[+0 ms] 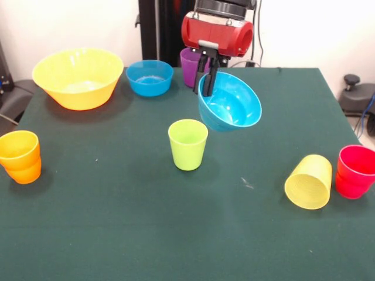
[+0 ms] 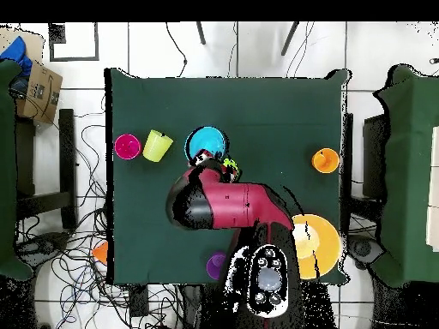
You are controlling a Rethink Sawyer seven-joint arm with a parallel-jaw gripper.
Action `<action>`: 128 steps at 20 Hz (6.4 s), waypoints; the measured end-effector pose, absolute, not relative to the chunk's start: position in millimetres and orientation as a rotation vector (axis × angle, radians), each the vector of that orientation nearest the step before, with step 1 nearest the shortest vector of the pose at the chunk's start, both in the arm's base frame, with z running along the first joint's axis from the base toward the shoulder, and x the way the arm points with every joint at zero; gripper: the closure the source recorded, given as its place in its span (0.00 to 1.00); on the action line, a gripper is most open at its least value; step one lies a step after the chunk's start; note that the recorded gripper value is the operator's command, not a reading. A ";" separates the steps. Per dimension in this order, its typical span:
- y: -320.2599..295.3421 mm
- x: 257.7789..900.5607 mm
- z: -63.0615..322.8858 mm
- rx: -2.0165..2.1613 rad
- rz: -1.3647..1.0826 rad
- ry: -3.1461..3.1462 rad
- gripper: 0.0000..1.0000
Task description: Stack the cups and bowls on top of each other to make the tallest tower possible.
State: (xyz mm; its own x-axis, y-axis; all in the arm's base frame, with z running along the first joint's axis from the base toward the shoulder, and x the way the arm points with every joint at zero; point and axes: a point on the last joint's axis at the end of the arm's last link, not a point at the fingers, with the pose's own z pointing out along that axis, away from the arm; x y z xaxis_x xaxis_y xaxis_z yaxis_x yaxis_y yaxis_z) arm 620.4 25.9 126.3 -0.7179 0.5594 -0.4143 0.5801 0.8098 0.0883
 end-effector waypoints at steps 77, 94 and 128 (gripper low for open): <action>-4.7 573.3 57.3 0.800 -0.043 2.544 1.00; -37.8 560.3 67.3 0.856 -0.040 2.532 1.00; -18.5 547.6 36.0 0.830 -0.008 2.570 1.00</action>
